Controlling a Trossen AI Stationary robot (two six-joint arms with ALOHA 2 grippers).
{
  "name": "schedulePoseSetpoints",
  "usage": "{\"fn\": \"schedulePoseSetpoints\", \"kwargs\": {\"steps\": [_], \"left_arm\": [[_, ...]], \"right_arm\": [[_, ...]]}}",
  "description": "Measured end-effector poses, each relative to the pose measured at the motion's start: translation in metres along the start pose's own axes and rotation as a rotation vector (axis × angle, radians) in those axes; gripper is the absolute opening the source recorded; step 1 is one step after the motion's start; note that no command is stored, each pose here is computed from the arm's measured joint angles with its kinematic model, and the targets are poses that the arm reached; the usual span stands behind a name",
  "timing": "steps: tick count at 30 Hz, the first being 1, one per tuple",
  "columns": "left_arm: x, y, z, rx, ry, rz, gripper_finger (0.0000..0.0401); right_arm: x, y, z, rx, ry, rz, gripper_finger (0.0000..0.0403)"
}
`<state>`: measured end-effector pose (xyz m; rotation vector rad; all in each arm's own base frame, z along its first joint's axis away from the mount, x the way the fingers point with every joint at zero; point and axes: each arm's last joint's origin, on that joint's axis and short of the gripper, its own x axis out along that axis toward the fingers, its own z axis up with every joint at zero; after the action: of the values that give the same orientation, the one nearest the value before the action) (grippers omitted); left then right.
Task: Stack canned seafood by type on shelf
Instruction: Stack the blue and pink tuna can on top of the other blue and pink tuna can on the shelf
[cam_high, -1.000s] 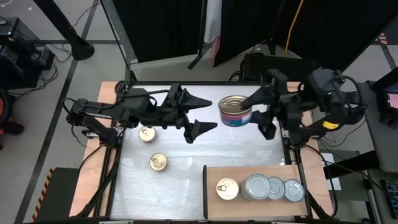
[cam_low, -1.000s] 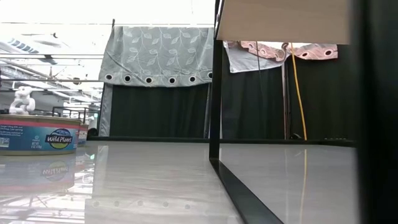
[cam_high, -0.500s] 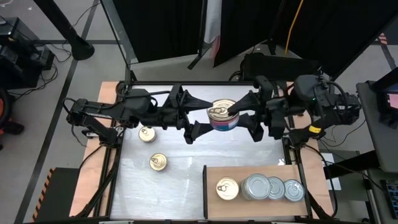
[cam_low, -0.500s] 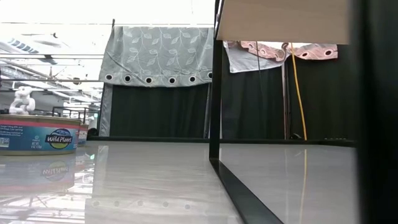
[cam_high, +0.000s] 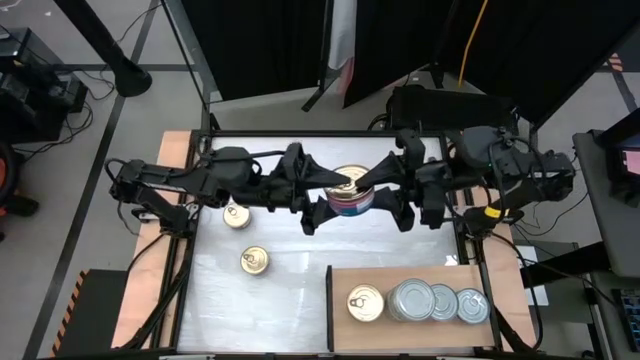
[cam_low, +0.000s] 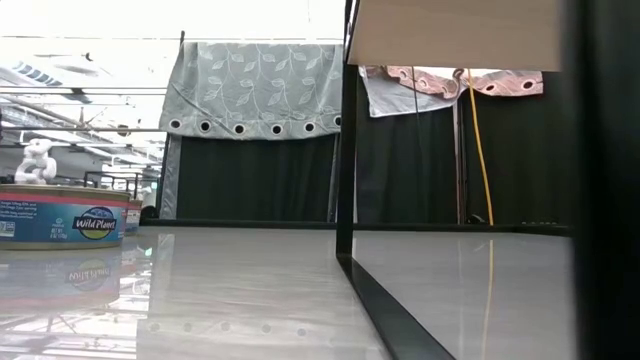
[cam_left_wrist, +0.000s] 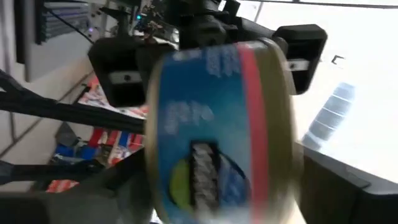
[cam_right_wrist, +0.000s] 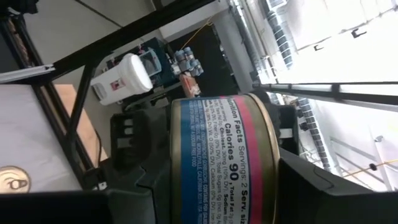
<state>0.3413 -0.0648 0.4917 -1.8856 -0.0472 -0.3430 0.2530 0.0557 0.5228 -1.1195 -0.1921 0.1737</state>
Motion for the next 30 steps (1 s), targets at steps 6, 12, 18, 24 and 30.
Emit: {"fn": "schedulePoseSetpoints", "kwargs": {"steps": [6,12,18,24,30], "left_arm": [[0.001,0.003,-0.001,0.056,0.015,0.017,0.0242],[0.001,0.004,-0.002,0.068,0.038,0.026,0.0202],[0.001,0.005,-0.005,0.094,0.047,0.032,0.0209],[0.001,0.006,-0.009,0.092,0.059,0.030,0.0218],[0.001,0.006,-0.009,0.092,0.058,0.032,0.0219]], "right_arm": [[0.001,0.005,0.003,0.014,0.048,0.010,0.0192],[-0.001,0.007,0.007,-0.013,0.055,0.017,0.0192],[-0.002,0.011,0.013,-0.036,0.089,0.014,0.0192],[-0.002,0.013,0.017,-0.036,0.099,0.014,0.0192],[-0.002,0.013,0.017,-0.044,0.103,0.016,0.0192]]}}
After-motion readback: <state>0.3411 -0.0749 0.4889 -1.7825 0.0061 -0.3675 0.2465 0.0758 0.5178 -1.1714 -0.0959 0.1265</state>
